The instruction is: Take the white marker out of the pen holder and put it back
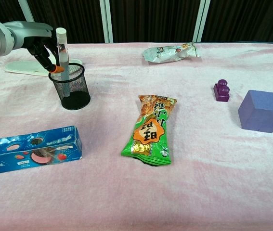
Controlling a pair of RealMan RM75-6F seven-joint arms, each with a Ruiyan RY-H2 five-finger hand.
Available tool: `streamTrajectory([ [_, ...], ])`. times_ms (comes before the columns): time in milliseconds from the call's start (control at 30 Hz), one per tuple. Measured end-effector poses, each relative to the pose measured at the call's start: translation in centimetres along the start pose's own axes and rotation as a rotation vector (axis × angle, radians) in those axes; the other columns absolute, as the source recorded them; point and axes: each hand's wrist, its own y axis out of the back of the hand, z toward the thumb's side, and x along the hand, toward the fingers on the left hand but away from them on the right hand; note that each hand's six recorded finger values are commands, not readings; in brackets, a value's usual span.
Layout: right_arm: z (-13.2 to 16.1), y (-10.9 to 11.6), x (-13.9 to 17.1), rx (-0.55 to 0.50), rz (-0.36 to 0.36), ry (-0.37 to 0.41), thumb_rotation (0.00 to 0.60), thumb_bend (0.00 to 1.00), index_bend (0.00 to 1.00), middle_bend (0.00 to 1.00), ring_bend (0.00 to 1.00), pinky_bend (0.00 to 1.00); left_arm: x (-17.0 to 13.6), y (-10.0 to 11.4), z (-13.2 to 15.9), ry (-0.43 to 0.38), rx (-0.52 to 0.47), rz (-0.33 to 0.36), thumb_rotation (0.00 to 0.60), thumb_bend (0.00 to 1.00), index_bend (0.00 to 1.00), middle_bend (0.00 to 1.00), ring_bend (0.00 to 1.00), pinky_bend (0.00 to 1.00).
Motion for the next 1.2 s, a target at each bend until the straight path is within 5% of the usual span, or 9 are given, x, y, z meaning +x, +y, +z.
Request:
streamTrajectory([
  [1067,0.0,-0.1,0.0,0.003,0.006,0.001,0.600,0.18,0.02,0.02,0.17,0.17,0.5,-1.2,1.8,-0.008,0.045,-0.019,0.600,0.46,0.40,0.48,0.16,0.14],
  [1200,0.1,-0.1,0.0,0.004,0.007,0.003,0.600,0.18,0.02,0.02,0.17,0.17,0.5,-1.0,1.8,-0.010,0.054,-0.010,0.600,0.39,0.34,0.46,0.15,0.14],
])
